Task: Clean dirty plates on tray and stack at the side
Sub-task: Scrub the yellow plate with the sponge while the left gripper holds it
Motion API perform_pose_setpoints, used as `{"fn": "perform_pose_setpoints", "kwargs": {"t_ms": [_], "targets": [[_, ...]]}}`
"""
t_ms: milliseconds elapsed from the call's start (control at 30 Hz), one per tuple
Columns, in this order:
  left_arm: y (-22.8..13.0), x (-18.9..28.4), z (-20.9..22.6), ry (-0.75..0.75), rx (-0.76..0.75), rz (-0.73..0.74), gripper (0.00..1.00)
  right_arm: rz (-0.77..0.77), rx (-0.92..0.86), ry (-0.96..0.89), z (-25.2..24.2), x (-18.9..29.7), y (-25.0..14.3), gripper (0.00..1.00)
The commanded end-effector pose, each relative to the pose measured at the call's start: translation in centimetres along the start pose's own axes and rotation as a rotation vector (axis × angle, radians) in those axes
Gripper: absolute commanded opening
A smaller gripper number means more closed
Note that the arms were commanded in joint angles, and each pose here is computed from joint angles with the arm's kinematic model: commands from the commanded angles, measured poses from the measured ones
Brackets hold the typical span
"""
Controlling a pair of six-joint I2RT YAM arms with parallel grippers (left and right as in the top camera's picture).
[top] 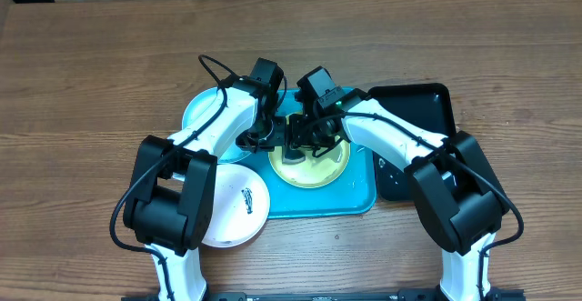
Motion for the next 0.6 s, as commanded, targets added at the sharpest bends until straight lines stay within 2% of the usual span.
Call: {"fn": "perform_pose_setpoints", "kwargs": {"t_ms": [0, 333, 567], "targets": [[-0.6, -1.0, -0.3, 0.002, -0.012, 0.031, 0.04, -0.018, -0.027, -0.019, -0.7, -0.6, 0.3, 0.04], [-0.6, -1.0, -0.3, 0.002, -0.011, 0.031, 0.04, -0.056, -0.016, -0.112, -1.4, -0.7, 0.6, 0.04], [-0.7, -0.9, -0.1, 0.014, -0.011, 0.037, 0.04, -0.112, -0.062, -0.131, -3.3, 1.6, 2.0, 0.04]]}}
Point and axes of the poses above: each gripper's point midway between its finger pads, its own x axis back along the fingers, its own z axis along the line the jaws close on, y = z × x, the point moved 6 cm from there along x, back along the fingers, and after that the axes turned 15 degrees about x, right-handed, at the moved point
